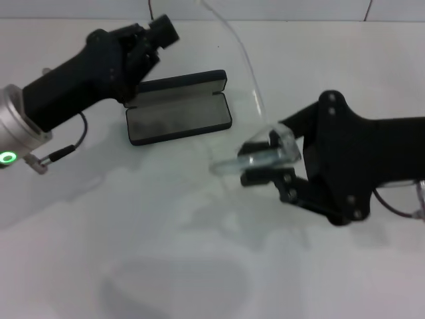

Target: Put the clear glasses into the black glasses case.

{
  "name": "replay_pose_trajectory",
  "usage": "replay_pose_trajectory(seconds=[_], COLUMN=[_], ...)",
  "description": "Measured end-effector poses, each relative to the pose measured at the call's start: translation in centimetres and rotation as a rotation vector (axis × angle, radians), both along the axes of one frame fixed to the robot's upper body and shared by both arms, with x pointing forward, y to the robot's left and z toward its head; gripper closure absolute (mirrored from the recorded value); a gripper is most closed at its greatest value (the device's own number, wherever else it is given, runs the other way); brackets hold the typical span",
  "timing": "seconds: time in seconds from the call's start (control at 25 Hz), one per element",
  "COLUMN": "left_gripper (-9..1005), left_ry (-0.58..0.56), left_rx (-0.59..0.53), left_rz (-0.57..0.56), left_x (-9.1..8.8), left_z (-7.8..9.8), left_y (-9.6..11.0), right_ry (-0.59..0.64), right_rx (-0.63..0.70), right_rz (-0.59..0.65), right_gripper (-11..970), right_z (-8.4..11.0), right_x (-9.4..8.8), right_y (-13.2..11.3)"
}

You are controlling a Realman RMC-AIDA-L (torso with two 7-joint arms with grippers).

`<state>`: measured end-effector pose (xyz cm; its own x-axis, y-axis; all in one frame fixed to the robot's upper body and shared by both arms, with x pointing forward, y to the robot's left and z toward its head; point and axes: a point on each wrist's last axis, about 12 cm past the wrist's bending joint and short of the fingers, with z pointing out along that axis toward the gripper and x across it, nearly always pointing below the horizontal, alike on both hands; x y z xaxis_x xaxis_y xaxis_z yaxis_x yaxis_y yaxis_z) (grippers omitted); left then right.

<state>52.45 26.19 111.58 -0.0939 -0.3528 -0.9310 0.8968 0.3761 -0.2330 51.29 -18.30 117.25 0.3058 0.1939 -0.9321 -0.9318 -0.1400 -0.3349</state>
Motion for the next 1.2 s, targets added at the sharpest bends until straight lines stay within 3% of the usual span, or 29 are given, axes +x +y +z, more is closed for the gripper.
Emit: replay_pose_trajectory(seconds=[0.48, 1.2], left_gripper=[940, 937], left_ry=[-0.111, -0.202], left_rx=[0.082, 0.096], left_rz=[-0.151, -0.329], left_x=[0.1, -0.9], left_z=[0.3, 1.7], left_y=[-3.3, -5.0], right_ry=[0.032, 0.072], right_rx=[-0.022, -0.050], right_rz=[0.126, 0.092], right_gripper=[840, 840], right_z=[-0.2, -0.8], right_x=[-0.2, 0.4], right_y=[2.2, 2.4])
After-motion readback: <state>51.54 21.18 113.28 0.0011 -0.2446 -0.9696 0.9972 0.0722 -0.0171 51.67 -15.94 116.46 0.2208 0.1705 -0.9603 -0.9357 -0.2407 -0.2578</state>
